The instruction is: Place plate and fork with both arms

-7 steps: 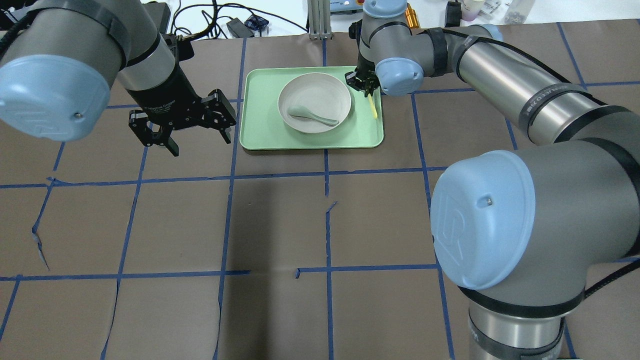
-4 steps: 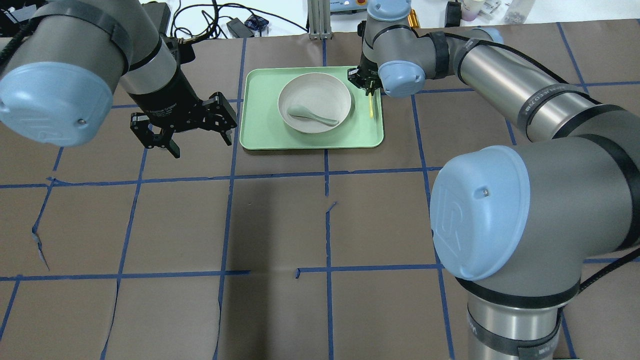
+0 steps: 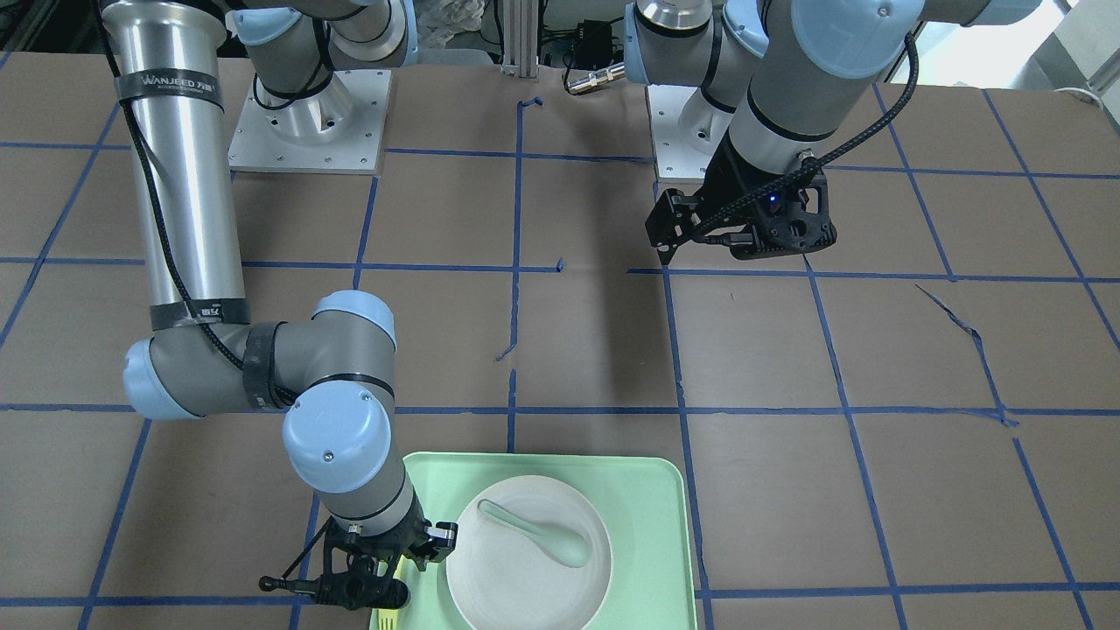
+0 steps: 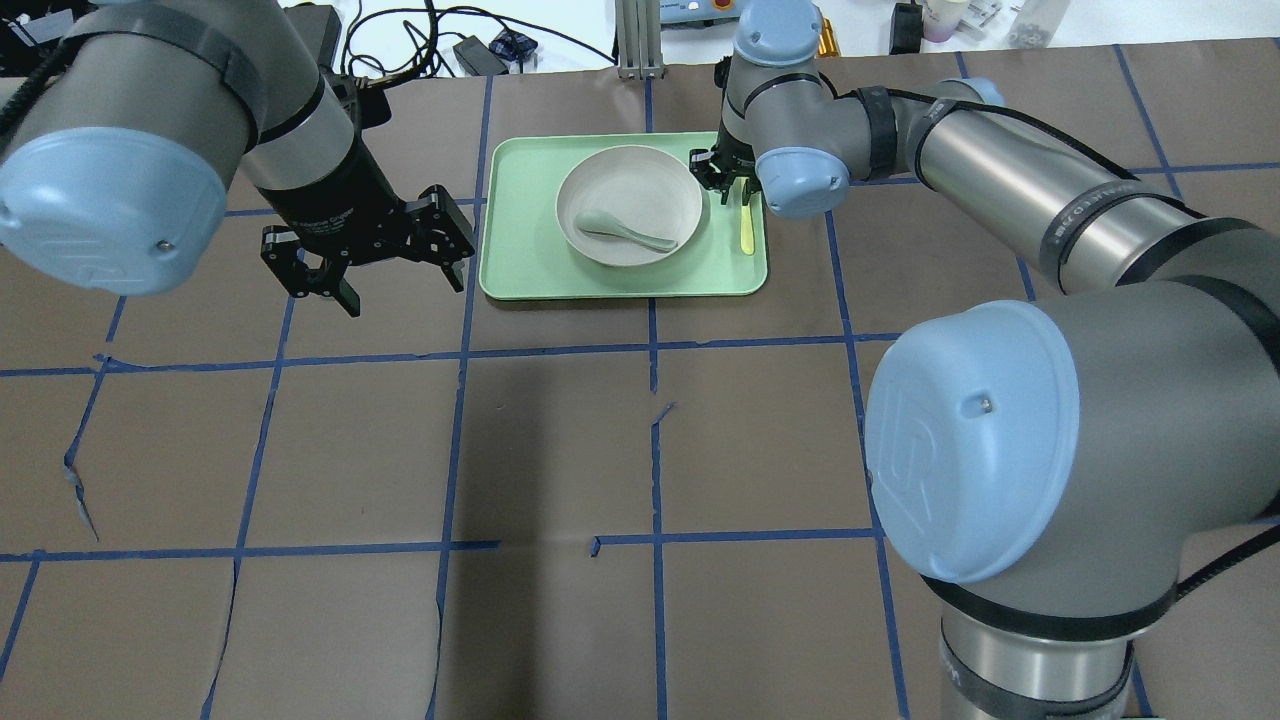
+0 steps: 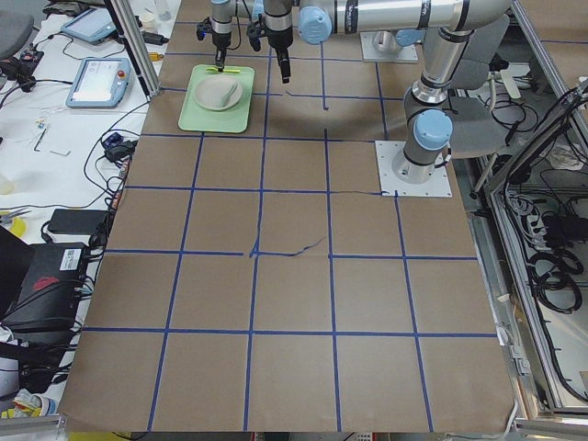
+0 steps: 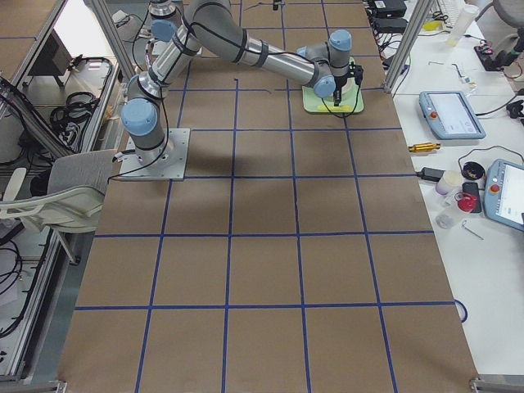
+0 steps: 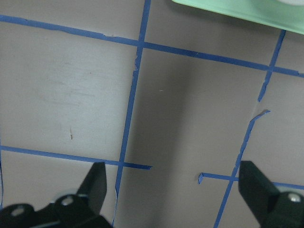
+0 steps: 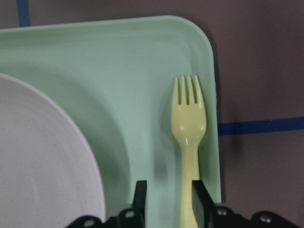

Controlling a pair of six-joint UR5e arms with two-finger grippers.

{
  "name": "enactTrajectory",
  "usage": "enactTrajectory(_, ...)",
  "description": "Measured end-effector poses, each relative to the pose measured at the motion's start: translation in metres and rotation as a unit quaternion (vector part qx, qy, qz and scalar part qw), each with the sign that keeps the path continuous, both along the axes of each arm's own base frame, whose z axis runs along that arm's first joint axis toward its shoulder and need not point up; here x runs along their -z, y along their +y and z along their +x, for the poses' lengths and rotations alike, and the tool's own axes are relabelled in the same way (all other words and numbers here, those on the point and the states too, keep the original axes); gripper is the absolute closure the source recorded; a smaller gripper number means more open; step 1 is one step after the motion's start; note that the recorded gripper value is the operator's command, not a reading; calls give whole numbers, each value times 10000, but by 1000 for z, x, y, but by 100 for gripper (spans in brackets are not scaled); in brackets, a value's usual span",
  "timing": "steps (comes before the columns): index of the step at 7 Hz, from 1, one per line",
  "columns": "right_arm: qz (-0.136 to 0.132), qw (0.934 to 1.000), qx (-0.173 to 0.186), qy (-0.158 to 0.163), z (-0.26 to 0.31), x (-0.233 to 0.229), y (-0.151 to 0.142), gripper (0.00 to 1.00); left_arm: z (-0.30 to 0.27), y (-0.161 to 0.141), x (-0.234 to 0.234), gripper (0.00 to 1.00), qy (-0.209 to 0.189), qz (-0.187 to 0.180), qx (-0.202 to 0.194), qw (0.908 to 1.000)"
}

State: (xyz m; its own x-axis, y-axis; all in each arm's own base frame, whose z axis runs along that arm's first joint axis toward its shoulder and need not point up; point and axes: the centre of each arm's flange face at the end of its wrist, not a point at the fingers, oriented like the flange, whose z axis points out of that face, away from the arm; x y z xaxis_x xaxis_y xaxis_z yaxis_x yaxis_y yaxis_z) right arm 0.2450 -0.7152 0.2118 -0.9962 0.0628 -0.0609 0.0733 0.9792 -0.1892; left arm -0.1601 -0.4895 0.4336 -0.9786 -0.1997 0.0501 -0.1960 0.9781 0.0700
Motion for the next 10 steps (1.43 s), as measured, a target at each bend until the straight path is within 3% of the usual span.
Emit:
enactTrajectory(1,-27,10000,-17,-4,-7,-28,15,0,0,0,0,0,0,-4,-3,10000)
enactTrajectory(4,366,9991,159,142,-71,-170,77,0,1,1,-2,0,0,-11,-6,10000)
enactTrajectory(5,475,9987,93,185,-96,-221,108,0,1,2,-3,0,0,-14,-6,10000)
enactTrajectory(6,643,9974,-192,263,-109,-256,140,0,1,3,-4,0,-1,-15,-6,10000)
enactTrajectory(8,1018,9914,-601,561,-119,-280,191,0,1,8,-13,0,-11,-80,-1,10000)
enactTrajectory(10,907,9917,-652,635,-115,-263,205,0,5,15,-27,0,-216,-207,-28,9995)
